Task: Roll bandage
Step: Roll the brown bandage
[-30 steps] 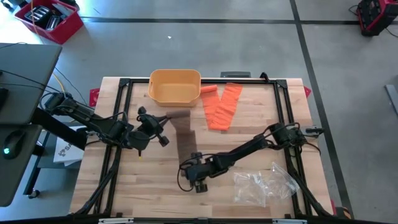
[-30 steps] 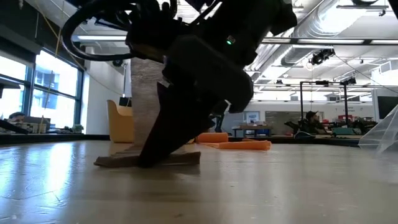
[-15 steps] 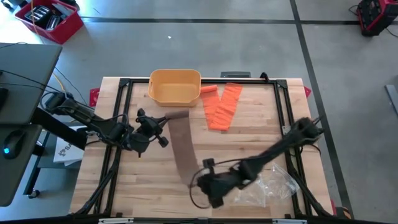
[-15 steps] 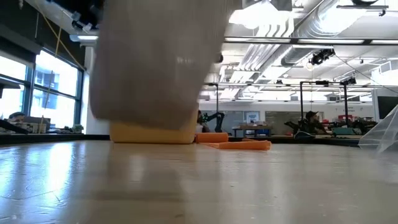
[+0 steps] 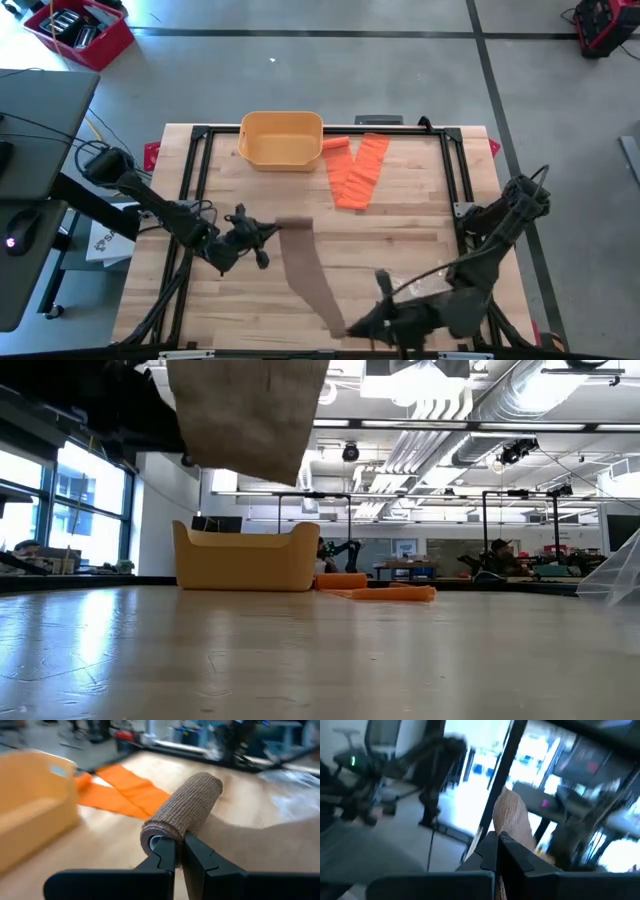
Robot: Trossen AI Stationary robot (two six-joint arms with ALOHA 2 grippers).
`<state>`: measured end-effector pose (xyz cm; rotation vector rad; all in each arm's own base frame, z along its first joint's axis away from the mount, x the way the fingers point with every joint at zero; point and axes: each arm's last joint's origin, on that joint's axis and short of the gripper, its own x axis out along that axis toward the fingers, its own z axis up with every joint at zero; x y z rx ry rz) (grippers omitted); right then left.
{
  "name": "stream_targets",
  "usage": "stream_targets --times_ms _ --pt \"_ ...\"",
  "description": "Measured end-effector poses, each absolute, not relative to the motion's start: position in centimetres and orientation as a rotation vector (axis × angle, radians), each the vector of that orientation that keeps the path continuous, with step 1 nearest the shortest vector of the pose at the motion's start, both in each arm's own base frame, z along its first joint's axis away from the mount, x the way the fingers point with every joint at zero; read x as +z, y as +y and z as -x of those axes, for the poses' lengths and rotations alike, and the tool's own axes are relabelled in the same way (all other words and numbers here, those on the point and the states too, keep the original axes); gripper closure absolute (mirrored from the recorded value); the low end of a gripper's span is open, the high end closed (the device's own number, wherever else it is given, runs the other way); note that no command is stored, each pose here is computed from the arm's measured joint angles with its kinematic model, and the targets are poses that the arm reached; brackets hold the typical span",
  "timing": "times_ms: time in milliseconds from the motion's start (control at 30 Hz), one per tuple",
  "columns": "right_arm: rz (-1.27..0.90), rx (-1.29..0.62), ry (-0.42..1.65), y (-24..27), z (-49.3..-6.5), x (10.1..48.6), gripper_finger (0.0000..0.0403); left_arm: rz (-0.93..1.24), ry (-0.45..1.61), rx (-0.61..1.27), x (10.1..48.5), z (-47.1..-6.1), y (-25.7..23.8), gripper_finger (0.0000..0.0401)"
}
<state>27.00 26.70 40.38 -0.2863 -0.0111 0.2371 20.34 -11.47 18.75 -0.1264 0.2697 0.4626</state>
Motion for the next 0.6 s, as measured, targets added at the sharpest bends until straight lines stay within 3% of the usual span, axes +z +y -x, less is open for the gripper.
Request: stream_targets --times_ms 133,367,600 --pt "0.275 0.074 -0.121 24.4 -26.3 43.5 0.0403 0.133 0.336 0.359 16.9 -21.1 -12.7 0.0394" --pt "0.292 -0.301 -0.136 18.3 -25.8 47.1 0.0403 0.139 0.367 0.293 15.1 -21.8 -13.9 0.0394" --pt "0.306 -0.442 -0.146 12.9 -26.3 48.8 0.0403 0.192 0.419 0.21 14.7 -21.8 -14.2 0.0395"
